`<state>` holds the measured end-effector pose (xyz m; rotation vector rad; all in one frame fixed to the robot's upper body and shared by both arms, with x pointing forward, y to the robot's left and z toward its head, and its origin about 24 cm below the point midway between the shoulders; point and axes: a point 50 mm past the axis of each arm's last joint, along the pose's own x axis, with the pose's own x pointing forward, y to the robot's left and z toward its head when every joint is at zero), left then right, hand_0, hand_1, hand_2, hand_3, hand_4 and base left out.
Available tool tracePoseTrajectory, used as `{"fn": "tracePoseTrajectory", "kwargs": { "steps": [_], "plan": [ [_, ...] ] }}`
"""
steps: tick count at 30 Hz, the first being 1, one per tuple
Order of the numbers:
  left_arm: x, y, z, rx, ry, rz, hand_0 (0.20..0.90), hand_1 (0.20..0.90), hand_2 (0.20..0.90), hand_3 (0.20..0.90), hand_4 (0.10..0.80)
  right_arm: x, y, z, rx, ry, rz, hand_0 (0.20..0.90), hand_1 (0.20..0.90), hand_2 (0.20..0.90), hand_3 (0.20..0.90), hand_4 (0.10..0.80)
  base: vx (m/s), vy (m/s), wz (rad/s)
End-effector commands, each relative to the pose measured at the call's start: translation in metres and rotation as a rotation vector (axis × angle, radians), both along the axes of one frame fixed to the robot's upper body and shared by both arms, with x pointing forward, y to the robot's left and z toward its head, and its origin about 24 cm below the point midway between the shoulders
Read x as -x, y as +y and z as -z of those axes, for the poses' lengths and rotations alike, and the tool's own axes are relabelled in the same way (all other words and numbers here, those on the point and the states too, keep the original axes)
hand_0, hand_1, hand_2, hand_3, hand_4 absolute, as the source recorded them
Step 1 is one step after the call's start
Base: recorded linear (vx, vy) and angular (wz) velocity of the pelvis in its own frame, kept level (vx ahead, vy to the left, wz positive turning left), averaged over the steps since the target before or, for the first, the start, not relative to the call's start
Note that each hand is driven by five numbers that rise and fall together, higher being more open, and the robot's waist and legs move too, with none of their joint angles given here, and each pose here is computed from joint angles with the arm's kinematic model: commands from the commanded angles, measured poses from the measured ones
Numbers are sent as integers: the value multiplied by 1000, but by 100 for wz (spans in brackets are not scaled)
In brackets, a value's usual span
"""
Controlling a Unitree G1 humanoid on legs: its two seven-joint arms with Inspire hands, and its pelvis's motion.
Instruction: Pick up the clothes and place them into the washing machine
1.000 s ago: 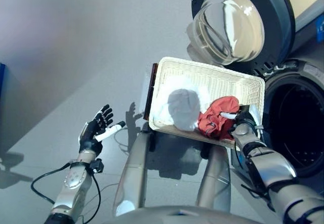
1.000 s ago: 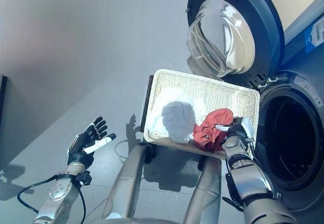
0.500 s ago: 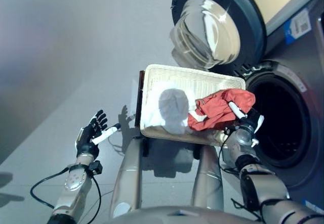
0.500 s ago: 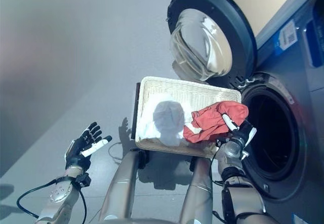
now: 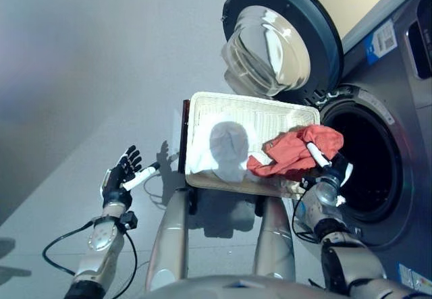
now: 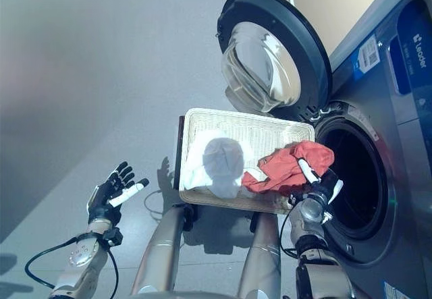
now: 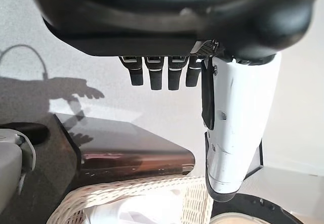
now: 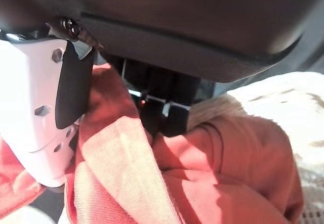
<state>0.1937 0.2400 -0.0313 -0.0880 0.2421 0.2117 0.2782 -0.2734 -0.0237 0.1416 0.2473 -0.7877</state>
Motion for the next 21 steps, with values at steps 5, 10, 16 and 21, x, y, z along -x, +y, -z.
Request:
{"fn": "tracePoseTrajectory", "kwargs": {
  "steps": [5,10,16,21],
  "plan": [
    [-5,19,-27,-50,-162,-85,900,900,900,900,800,-18,-21,-40,-82,-256,157,200,200,200,200,300,0,0,0],
    [-1,14,-22,-7,-133,-69,900,900,900,900,800,-18,-40,-45,-491,-530,517,200,200,200,200,300,0,0,0],
    [1,6,-14,37,-72,-19,900,900,900,900,800,-4,-82,-58,-692,-729,819,200,200,200,200,300,17,-4,-3],
    [3,-2,-7,64,-27,29,900,900,900,900,800,12,-116,-78,-764,-891,1020,200,200,200,200,300,27,-4,-4]
  ]
}}
